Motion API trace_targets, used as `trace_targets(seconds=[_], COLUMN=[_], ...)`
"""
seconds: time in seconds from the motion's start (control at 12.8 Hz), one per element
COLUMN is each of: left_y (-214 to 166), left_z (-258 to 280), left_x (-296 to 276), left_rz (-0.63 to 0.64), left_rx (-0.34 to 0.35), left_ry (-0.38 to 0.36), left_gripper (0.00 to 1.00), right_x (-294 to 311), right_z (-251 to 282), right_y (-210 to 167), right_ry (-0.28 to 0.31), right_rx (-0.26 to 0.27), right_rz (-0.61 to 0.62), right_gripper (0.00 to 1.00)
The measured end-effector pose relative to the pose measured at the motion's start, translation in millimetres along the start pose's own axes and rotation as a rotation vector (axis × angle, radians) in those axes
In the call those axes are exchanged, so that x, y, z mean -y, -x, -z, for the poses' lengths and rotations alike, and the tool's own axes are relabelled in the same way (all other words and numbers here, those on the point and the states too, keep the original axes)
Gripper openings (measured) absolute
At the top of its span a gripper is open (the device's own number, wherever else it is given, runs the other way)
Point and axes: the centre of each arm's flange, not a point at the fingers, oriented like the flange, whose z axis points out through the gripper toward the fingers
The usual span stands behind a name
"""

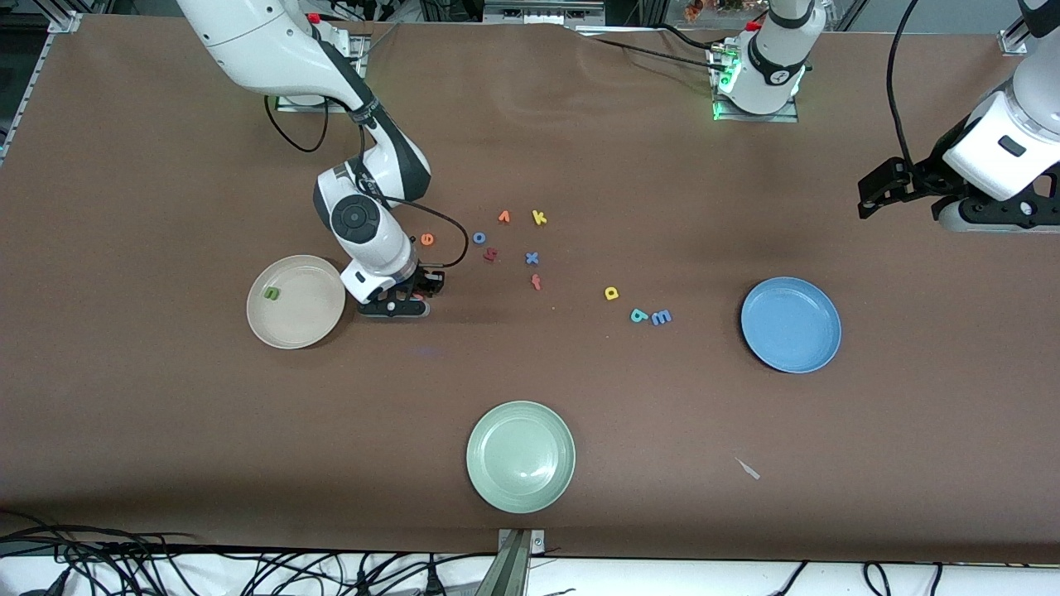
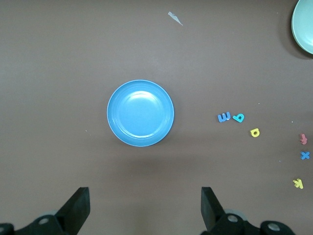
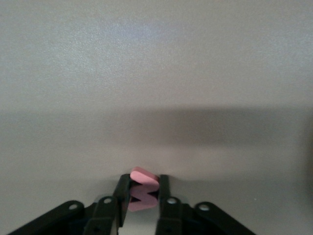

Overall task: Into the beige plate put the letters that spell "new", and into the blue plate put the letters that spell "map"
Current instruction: 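Lower the pink W onto the beige plate and open the right gripper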

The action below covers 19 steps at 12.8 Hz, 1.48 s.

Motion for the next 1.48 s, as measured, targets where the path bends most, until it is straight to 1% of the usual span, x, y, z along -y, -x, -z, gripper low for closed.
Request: trace_targets(seconds=[0.16, 0.31, 0.47, 0.62, 0.78, 0.93, 1.01, 1.09, 1.32, 1.4, 1.48], left_y=[0.0, -0.1, -0.1, -0.2, -0.2, -0.3, -0.3, -0.3, -0.3, -0.3, -0.3], left_z=[0.0, 0.1, 0.1, 0.0, 0.0, 0.0, 0.0, 0.0, 0.0, 0.0, 0.0], left_x=[0.0, 0.0, 0.0, 0.0, 0.0, 0.0, 0.0, 0.0, 0.0, 0.0, 0.0], left_rz=[0.000, 0.000, 0.000, 0.000, 0.000, 0.000, 0.000, 0.000, 0.000, 0.000, 0.000], left_rx=[0.000, 0.000, 0.000, 0.000, 0.000, 0.000, 0.000, 0.000, 0.000, 0.000, 0.000], left_ry=[0.000, 0.000, 0.000, 0.000, 0.000, 0.000, 0.000, 0.000, 0.000, 0.000, 0.000], left_gripper=[1.00, 1.00, 1.00, 1.00, 1.00, 1.00, 1.00, 1.00, 1.00, 1.00, 1.00], right_x=[-2.5, -23.7, -66.8, -120.5, -171.1, -195.4, -200.4, -202.8, -204.3, -204.2, -204.2], right_z=[9.9, 37.8, 76.8, 108.9, 115.8, 105.8, 97.6, 88.5, 78.0, 78.1, 78.2], right_y=[-3.6, -14.6, -29.2, -40.0, -41.2, -36.5, -32.2, -26.6, -18.5, -18.6, -18.7], right_ry=[0.006, 0.041, 0.076, 0.091, 0.101, 0.103, 0.102, 0.100, 0.099, 0.099, 0.098], right_rx=[-0.001, 0.016, 0.050, 0.077, 0.093, 0.103, 0.093, 0.080, 0.076, 0.075, 0.075], right_rz=[0.017, 0.069, 0.148, 0.222, 0.267, 0.281, 0.281, 0.281, 0.281, 0.281, 0.280], right_gripper=[0.26, 0.26, 0.26, 0.26, 0.26, 0.26, 0.26, 0.33, 0.66, 0.68, 0.68])
